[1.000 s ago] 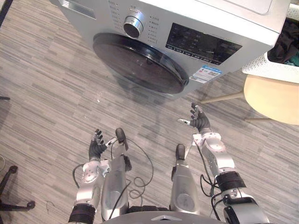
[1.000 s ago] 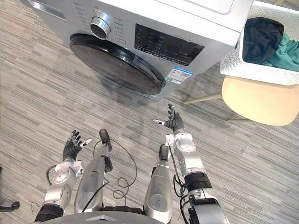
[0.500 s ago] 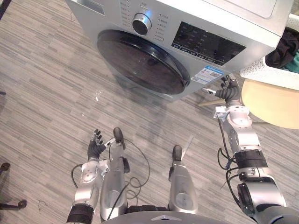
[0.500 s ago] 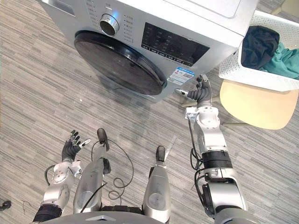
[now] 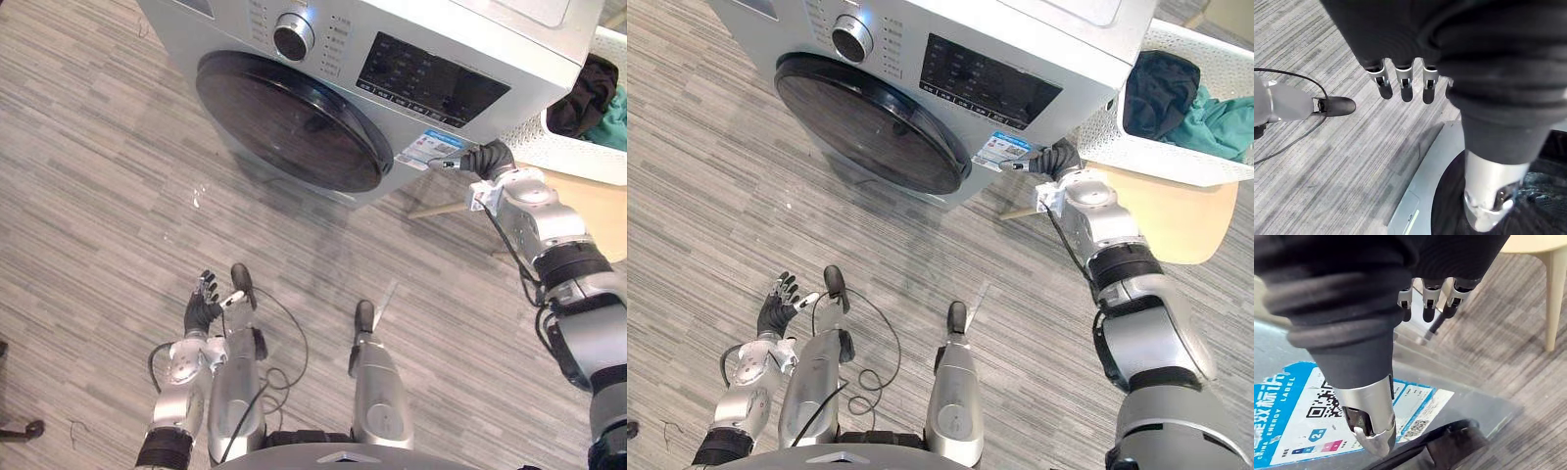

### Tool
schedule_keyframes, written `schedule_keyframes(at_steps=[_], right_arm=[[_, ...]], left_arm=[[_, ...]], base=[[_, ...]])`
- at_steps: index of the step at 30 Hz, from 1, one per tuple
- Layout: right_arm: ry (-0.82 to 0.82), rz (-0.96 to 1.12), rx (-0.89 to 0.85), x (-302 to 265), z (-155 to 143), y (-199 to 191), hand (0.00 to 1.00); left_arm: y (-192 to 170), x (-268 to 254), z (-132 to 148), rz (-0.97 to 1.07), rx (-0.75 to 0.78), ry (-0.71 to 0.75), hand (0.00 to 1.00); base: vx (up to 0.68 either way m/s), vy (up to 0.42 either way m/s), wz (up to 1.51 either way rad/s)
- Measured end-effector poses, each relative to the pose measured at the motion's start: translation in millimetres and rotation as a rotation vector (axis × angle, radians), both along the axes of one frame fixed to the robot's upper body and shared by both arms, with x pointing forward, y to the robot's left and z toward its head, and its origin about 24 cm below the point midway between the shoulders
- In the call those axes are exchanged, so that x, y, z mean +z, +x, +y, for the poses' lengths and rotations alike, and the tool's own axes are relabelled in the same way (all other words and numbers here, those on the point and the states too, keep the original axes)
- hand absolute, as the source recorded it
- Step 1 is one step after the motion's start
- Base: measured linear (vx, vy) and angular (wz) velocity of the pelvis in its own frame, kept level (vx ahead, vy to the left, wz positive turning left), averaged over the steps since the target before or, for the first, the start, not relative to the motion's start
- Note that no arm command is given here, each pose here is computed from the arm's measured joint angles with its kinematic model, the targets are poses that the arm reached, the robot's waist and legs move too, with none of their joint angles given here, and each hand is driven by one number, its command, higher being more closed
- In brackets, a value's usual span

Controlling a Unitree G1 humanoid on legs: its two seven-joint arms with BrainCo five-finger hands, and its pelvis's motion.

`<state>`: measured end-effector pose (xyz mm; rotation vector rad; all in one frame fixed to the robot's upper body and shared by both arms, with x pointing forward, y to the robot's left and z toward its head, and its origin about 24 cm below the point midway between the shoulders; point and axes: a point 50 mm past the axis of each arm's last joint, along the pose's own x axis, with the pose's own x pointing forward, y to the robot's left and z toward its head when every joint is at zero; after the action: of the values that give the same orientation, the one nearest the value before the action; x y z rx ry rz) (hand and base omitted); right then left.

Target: Pick up the laundry basket with both hands and put the clothes into the washing machine.

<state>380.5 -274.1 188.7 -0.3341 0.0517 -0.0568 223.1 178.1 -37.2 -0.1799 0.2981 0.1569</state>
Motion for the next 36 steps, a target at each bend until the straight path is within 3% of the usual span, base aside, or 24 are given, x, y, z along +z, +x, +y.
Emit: schedule_keyframes(at_steps=[8, 14, 19, 22, 29, 32, 36], right_arm=[[0.0, 0.002, -0.026, 1.9, -8.3, -1.4, 0.0], [0.13, 0.014, -0.088, -40.4, -25.6, -19.7, 0.0], [0.221, 0.25, -0.015, -132.5, 7.0, -43.6, 0.0], [0.242, 0.305, 0.022, -151.1, 26.3, -47.0, 0.0], [0.225, 0.265, 0.082, -134.8, 44.1, -32.0, 0.0], [0.162, 0.184, 0.098, -102.0, 50.1, -12.0, 0.0], [0.045, 0.125, -0.005, -69.3, 34.3, 2.5, 0.0]], left_arm=[[0.4, -2.6, -14.1, 0.009, -0.032, -0.036, 0.0], [9.0, 2.0, -21.7, -0.011, -0.049, -0.05, 0.0], [10.9, 3.0, -20.9, -0.011, -0.05, -0.046, 0.0], [13.8, 4.8, -20.3, -0.018, -0.054, -0.036, 0.0], [15.3, 1.1, -12.7, 0.006, -0.05, -0.008, 0.0], [15.1, 1.2, -9.0, 0.008, -0.049, 0.006, 0.0], [15.1, 0.9, -8.8, 0.009, -0.045, 0.006, 0.0]], base=[[0.02, -0.045, 0.04], [0.05, -0.035, 0.13], [0.06, -0.026, 0.07], [0.01, -0.009, 0.02], [-0.01, -0.009, -0.02], [0.02, -0.019, -0.02], [0.04, -0.026, -0.06]])
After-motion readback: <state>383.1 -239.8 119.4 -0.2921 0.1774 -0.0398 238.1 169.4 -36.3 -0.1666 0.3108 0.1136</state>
